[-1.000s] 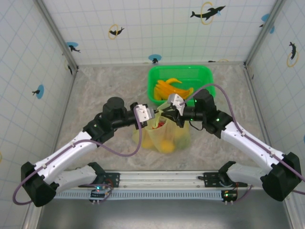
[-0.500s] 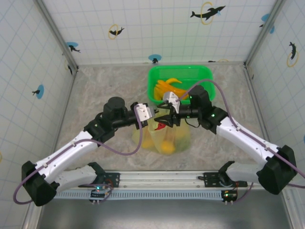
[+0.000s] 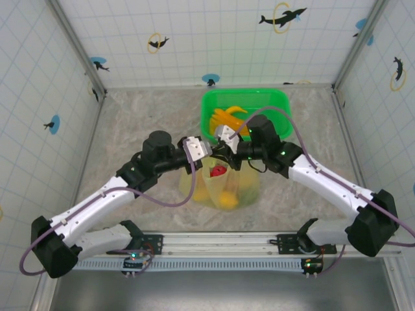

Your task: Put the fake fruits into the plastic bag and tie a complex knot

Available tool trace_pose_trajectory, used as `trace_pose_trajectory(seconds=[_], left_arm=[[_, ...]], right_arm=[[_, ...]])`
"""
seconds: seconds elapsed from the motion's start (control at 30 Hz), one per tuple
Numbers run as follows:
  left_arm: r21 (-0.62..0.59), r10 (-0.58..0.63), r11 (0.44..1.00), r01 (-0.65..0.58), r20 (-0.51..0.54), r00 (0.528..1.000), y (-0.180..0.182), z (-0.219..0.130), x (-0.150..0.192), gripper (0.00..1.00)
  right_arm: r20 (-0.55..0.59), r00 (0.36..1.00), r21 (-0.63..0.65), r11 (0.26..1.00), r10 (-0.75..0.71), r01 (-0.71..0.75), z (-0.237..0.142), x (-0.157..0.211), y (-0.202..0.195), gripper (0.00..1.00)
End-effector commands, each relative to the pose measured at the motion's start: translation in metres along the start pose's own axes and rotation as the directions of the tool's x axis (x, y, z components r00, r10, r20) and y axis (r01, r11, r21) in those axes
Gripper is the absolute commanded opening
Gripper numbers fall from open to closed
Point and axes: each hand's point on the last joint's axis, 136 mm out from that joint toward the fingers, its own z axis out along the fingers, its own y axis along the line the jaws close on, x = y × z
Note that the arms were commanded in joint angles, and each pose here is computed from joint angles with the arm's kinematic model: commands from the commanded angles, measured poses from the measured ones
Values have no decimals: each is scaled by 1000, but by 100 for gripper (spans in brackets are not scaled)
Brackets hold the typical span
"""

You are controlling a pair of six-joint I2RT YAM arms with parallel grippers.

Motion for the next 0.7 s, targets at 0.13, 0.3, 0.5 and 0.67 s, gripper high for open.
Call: trace_pose_trajectory(seconds=[0.13,0.3,0.5,0.67], left_arm=[[-31,-68,997,69,38,997,8,-3,-14,27],[-66,-120,990,127,103,987,11,-16,-26,59],[-100,-166,978,182,146,975,9,-43,-32,69],[-131,-230,960,246,127,965,-2,-59,-5,74]], right_arm=[[17,997,71,994,-79,77,-10,-21,-10,0],[51,994,54,994,-100,97,-16,-25,-7,0],[128,988,24,996,-89,86,-31,-31,-7,0],[195,977,-27,996,-82,89,-42,-33,-3,0]])
